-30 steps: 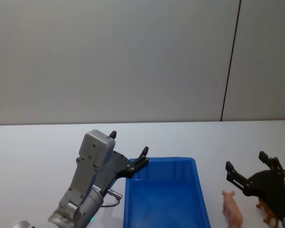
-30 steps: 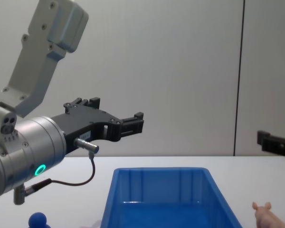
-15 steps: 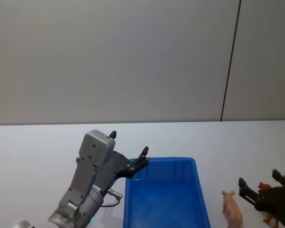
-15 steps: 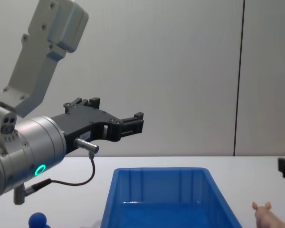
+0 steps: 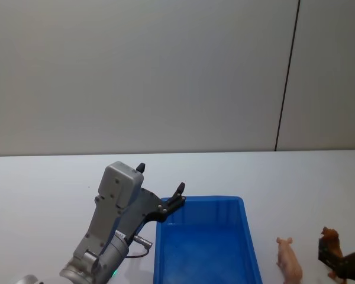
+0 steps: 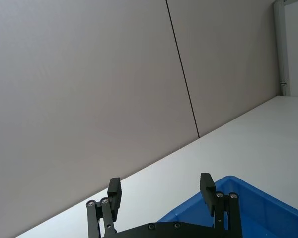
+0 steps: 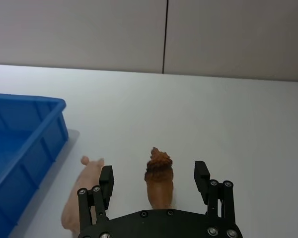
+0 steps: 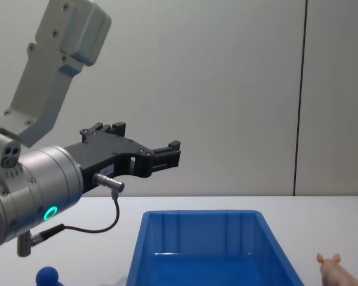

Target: Pick up the two dolls from the table and place them into the box.

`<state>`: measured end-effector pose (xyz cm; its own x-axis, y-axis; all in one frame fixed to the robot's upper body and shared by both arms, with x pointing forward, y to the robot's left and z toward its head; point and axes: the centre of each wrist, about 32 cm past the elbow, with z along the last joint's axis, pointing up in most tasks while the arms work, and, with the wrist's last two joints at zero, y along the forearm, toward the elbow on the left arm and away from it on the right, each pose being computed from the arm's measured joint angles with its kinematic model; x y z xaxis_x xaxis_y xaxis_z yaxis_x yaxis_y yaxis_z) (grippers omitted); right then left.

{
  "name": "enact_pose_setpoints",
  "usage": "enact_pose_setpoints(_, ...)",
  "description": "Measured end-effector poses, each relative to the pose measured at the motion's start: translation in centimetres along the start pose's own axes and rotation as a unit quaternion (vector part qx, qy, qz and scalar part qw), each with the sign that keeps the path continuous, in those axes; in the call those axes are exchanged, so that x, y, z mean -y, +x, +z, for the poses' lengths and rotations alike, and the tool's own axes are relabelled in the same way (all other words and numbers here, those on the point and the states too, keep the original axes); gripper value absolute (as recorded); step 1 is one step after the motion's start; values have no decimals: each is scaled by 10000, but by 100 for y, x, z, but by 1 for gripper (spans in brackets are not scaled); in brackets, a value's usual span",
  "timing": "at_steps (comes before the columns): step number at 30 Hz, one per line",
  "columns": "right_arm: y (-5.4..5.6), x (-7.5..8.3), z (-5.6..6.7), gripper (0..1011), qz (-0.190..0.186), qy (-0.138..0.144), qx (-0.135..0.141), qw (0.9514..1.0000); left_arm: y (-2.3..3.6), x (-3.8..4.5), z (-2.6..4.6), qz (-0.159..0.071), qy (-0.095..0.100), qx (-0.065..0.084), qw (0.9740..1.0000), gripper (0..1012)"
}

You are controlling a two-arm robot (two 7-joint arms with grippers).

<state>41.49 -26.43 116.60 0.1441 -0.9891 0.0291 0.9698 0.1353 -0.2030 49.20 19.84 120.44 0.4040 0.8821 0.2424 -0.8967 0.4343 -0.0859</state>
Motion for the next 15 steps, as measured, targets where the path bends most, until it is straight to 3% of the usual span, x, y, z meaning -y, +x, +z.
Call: enact_pose_setpoints(15, 88, -47, -191, 989, -97, -325, -200, 9992, 0, 0, 0, 0, 0, 0, 10000, 1002)
